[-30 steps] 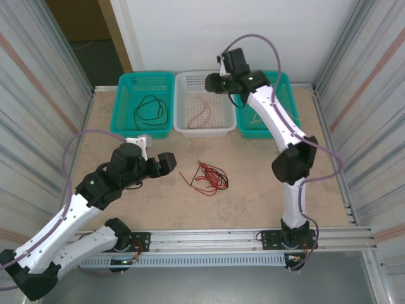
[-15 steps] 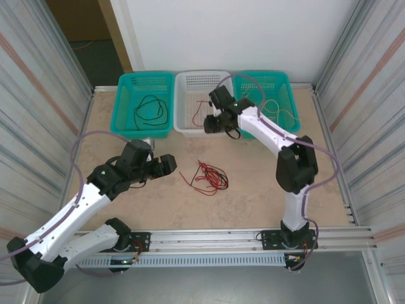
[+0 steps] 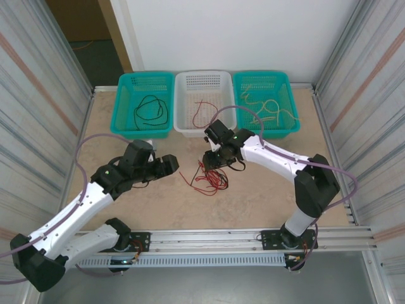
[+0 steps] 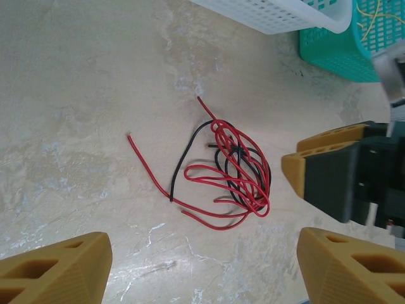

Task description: Untangle the cables

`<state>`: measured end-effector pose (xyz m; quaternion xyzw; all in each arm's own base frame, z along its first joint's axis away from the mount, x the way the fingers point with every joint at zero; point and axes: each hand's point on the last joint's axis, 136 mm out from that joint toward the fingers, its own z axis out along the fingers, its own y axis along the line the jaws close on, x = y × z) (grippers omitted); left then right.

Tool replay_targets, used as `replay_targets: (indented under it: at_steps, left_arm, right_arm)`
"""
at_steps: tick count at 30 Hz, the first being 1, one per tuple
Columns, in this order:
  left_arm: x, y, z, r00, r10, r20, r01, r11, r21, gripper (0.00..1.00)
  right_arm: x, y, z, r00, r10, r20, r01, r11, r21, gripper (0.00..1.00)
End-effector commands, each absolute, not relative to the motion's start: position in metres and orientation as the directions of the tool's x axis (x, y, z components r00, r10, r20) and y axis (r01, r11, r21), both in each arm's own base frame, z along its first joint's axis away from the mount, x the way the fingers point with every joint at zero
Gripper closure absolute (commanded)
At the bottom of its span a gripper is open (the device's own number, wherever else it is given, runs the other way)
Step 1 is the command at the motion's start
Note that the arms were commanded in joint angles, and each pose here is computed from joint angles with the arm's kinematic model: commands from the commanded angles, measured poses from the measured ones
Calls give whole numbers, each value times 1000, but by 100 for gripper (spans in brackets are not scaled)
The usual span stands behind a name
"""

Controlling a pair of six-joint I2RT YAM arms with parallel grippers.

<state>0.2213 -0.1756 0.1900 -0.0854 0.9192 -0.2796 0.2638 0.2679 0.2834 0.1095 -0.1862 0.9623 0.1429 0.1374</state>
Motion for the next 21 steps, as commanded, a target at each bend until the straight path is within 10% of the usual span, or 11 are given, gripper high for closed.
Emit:
replay_targets:
  at_steps: [1, 8, 17, 21]
  left_arm:
    - [219, -174, 199, -835, -330, -440, -9, 808, -589, 23]
    - [213, -167, 205, -816, -359, -453, -8, 791, -612, 22]
    - [220, -175, 213, -816, -336, -470, 28, 790, -613, 22]
    - [224, -182, 220, -812, -328, -483, 62, 774, -630, 22]
  right_arm:
    - [265, 291, 99, -906, -321, -277, -389, 888, 244, 58]
    - [263, 306, 91, -906, -331, -263, -398, 877, 267, 58]
    - [264, 314, 99, -895, -343, -284, -416, 872, 257, 98]
    - [260, 322, 142, -861, -334, -383, -458, 835, 304, 100]
